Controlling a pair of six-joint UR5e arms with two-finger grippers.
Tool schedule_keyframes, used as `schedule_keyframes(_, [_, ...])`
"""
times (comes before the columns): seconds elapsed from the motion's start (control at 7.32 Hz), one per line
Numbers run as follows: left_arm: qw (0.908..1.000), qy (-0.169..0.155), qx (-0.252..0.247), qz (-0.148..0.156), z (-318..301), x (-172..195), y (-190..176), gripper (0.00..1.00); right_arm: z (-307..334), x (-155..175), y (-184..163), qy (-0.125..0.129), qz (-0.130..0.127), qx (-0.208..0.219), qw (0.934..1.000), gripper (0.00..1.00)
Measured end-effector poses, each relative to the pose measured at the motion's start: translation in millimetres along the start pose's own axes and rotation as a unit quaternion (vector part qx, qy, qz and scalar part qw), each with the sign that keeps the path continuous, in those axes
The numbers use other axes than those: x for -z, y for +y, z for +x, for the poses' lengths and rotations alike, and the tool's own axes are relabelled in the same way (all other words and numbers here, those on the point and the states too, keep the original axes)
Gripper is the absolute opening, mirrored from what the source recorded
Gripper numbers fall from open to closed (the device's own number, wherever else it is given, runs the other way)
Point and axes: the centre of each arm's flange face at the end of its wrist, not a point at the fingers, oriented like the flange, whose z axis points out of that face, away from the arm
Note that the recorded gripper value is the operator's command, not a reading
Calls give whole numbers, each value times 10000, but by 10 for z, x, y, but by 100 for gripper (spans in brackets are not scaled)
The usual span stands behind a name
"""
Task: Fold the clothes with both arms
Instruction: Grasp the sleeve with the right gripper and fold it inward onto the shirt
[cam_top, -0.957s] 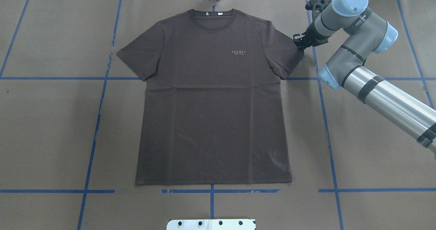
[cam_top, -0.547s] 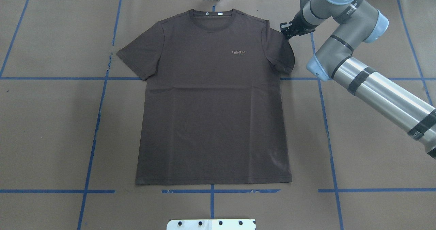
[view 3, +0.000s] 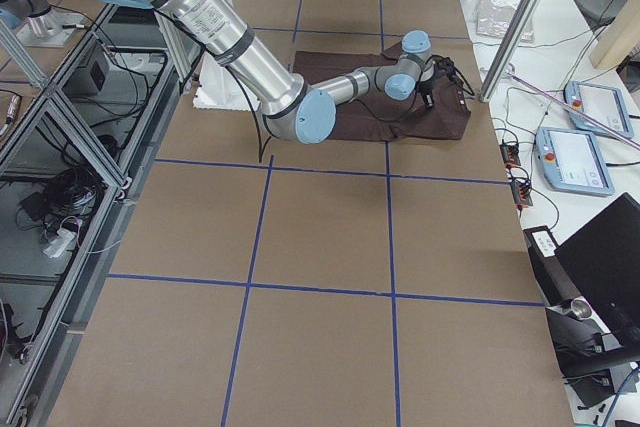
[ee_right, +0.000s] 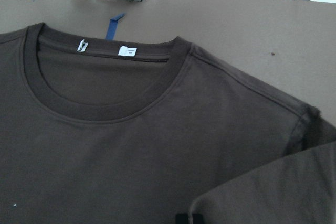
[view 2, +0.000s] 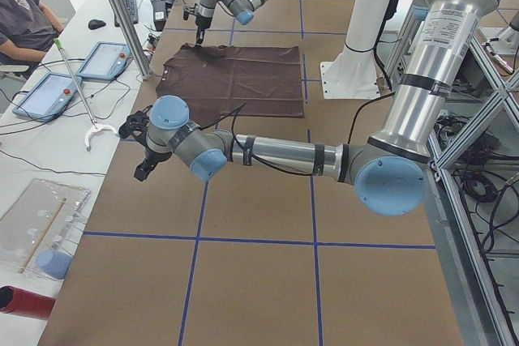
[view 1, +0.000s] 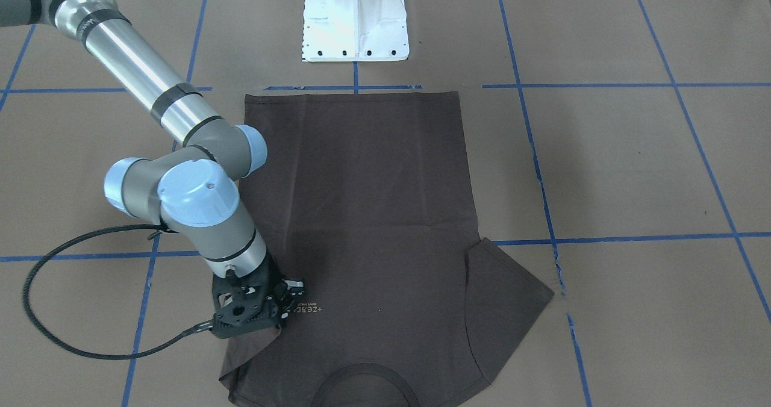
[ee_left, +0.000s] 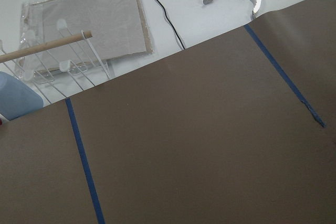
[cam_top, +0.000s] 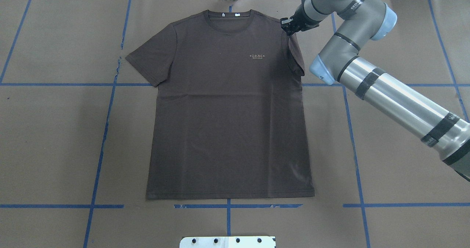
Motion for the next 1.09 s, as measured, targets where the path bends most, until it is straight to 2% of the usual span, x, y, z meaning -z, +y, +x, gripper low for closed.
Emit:
schedule_keyframes(0.14, [10000, 0, 17, 0, -1, 0, -1, 99, -172, -104, 115, 124, 88, 71, 9999, 100])
schedule_keyframes(0.41, [10000, 6, 82, 22, 13, 3, -37, 99, -263, -164, 199, 193, 151, -33, 9997, 100])
schedule_keyframes(0.68, [9998, 126, 146, -10, 257, -160, -231, 99, -247, -97, 138, 64, 64, -419, 9991, 100])
schedule_keyframes(0.82, [9993, 246, 258, -61, 560, -351, -404, 99, -164, 44, 21, -104, -133, -635, 9978, 100])
schedule_keyframes(0.96, [9982, 344, 492, -40, 905, -517, -568, 99, -2, 313, -114, -255, -455, -822, 9952, 100])
schedule_keyframes(1.09, [9960, 380, 802, 48, 1330, -703, -676, 99, 221, 659, -152, -295, -749, -973, 9920, 100])
